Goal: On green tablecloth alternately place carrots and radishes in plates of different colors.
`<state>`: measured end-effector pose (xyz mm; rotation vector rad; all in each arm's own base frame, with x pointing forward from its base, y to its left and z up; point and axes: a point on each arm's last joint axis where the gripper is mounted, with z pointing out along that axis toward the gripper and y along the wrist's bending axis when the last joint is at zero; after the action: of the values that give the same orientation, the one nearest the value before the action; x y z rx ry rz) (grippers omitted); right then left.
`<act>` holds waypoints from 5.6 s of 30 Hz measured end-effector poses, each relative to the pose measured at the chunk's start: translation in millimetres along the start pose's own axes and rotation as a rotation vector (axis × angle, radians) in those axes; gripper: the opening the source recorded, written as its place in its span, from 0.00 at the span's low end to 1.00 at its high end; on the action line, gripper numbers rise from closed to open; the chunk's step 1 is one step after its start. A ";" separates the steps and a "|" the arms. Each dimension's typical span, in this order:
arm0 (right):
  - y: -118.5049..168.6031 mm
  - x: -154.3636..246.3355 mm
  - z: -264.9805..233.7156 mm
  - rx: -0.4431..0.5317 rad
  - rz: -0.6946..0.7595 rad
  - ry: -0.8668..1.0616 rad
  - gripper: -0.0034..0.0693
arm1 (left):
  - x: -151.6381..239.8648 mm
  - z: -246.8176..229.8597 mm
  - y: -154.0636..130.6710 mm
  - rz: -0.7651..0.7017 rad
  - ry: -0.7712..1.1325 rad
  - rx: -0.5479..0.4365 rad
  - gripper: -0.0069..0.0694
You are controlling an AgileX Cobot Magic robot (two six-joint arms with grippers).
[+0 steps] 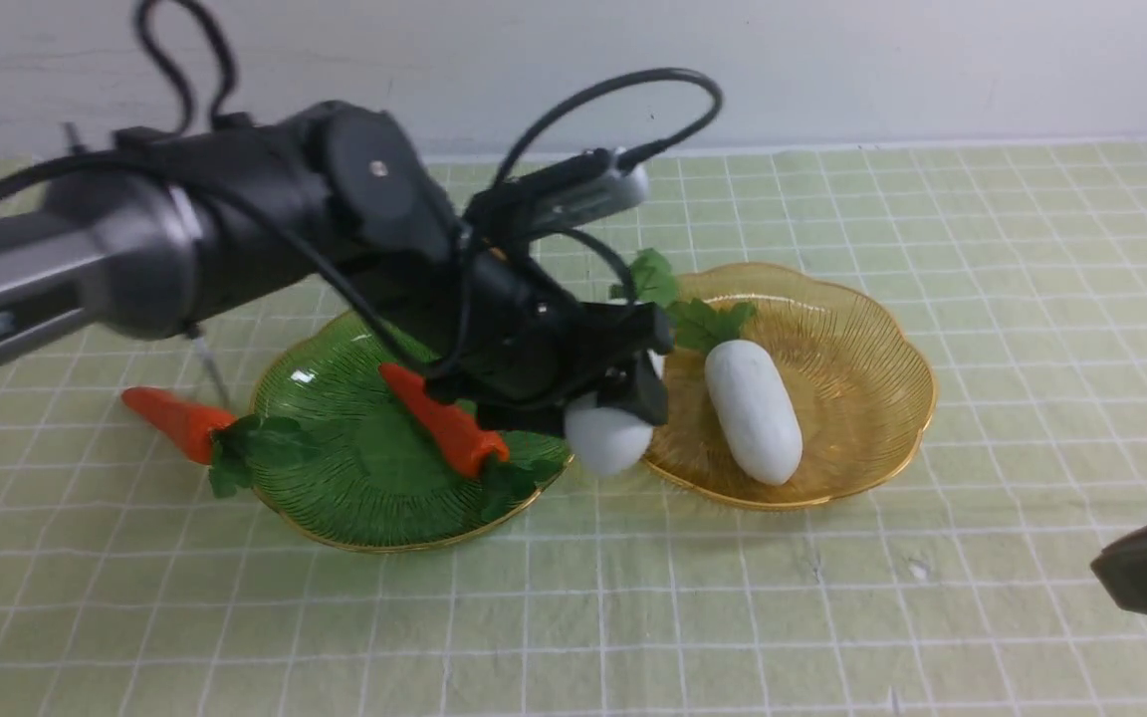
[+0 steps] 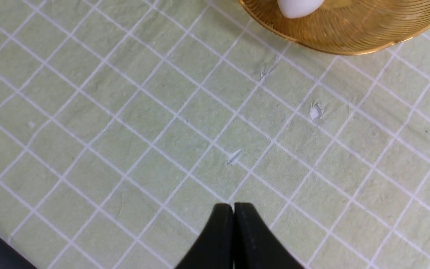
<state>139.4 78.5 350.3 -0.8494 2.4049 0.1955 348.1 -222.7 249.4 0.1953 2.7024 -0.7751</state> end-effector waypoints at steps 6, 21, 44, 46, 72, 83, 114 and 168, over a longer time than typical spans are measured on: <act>-0.1 -0.6 0.0 0.001 0.000 -0.007 0.03 | -23.0 28.6 -6.2 -0.015 -0.010 0.033 0.69; 1.1 16.1 27.6 -0.004 0.009 0.029 0.03 | -38.5 31.1 -16.1 -0.005 -0.036 0.097 0.79; 0.5 13.8 28.4 0.003 0.009 -0.002 0.03 | -75.4 -241.2 140.8 -0.127 -0.293 -0.346 0.09; 0.5 13.6 28.4 0.003 0.009 -0.004 0.03 | -58.2 -238.2 162.1 -0.225 -0.237 -0.425 0.10; 0.7 13.5 28.4 0.001 0.011 -0.005 0.03 | -33.2 -86.6 289.0 -0.644 0.070 -0.439 0.79; 0.9 13.4 28.4 -0.002 0.013 -0.006 0.03 | -33.3 -87.8 291.8 -0.611 0.065 -0.470 0.30; 2.0 12.9 28.5 -0.014 0.017 -0.012 0.03 | -25.5 -64.7 309.4 -0.539 0.195 -0.489 0.50; 13.8 115.4 -41.8 0.157 0.202 -0.666 0.03 | -22.5 -41.5 94.4 -0.016 0.266 -0.431 0.14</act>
<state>38.3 15.0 318.9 -0.3816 1.8393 0.3077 378.6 -121.8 243.9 0.1837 3.0438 -0.1627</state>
